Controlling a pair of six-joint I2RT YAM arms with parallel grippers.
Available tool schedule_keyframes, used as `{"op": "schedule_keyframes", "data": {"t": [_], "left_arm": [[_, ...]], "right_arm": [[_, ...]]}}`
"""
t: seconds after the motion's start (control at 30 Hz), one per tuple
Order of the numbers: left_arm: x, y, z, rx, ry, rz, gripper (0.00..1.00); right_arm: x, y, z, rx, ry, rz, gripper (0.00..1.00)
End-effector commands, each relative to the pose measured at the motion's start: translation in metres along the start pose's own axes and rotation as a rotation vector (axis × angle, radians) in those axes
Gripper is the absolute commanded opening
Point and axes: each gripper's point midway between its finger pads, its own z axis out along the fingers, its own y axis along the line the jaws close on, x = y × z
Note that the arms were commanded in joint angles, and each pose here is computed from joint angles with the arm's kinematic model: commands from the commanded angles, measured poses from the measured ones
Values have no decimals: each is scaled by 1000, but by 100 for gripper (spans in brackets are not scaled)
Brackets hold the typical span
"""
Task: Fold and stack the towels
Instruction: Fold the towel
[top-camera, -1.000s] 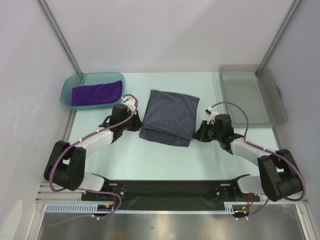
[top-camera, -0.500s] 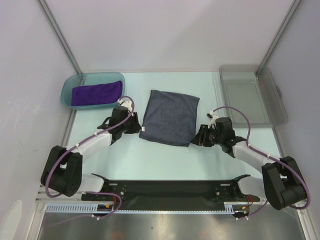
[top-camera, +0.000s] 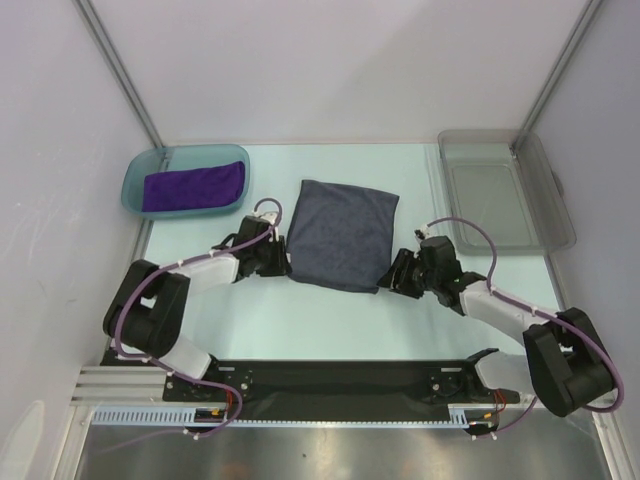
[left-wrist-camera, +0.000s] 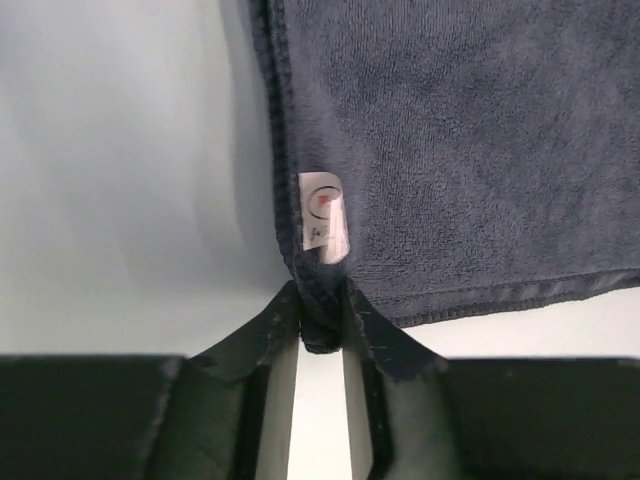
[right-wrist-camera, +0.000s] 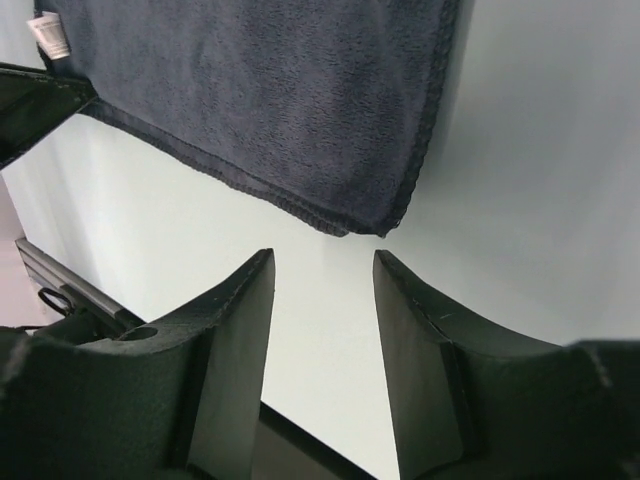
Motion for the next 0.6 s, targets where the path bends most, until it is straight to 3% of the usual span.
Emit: {"op": "schedule_keyframes", "data": {"t": [0.0, 0.07, 0.2, 0.43, 0.57], "left_arm": [[14, -10, 7, 26, 57, -32, 25], [23, -12, 7, 18, 77, -30, 15], [33, -15, 1, 1, 87, -44, 6], [37, -12, -12, -26, 70, -100, 3], [39, -5, -17, -73, 74, -99, 7]], "right_arm": [[-9, 9, 12, -8, -90, 56, 49], [-5, 3, 17, 8, -94, 52, 47], [-3, -4, 30, 28, -86, 29, 37], [8, -17, 40, 92, -80, -36, 34], [11, -32, 36, 160, -68, -85, 7]]}}
